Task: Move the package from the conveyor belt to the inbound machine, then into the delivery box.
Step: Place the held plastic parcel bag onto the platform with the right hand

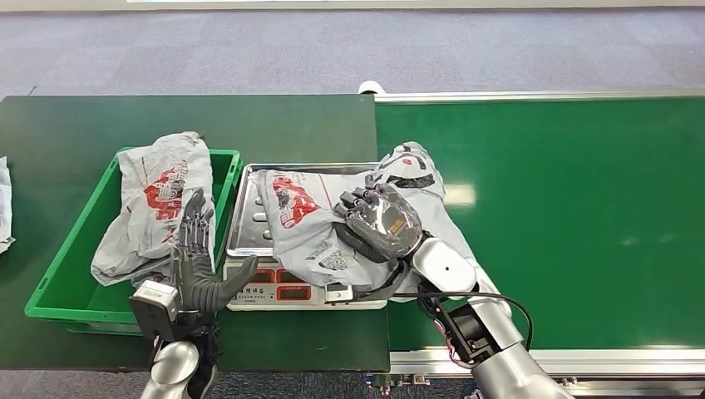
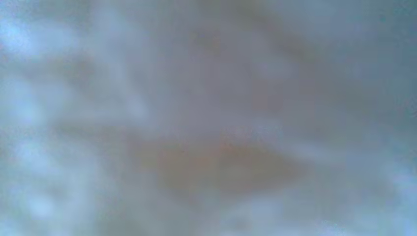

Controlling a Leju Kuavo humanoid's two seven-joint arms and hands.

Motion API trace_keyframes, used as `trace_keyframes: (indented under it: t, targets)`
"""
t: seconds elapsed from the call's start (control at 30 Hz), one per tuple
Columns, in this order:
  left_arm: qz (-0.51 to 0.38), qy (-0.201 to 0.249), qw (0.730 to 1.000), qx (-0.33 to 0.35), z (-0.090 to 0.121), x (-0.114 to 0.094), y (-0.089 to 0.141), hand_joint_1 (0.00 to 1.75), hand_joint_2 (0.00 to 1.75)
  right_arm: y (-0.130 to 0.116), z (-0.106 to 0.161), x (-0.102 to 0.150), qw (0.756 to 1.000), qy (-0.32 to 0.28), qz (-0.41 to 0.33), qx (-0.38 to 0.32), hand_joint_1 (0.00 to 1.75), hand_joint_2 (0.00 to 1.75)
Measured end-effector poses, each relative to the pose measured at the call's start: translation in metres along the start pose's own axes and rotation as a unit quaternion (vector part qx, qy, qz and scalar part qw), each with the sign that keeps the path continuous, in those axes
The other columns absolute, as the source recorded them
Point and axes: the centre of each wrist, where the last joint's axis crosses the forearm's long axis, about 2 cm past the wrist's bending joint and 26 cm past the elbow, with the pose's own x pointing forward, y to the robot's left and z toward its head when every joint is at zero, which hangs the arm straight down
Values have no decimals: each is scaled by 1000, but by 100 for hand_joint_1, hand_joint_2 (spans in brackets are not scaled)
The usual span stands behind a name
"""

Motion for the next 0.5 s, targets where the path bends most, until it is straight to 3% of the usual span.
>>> trace_keyframes:
  t: [0.23, 0.37, 0.5]
  targets:
    - [-12, -6, 1000, 7, 7, 7, 6, 0, 175, 33, -4, 6, 988, 36, 29, 145, 175, 175]
    - [-15, -6, 1000, 11, 11, 10, 10, 0, 175, 40, -4, 4, 977, 60, 62, 193, 175, 0]
    - [-12, -5, 1000, 8, 12, 10, 10, 0, 175, 44, -3, 5, 974, 67, 83, 202, 175, 0]
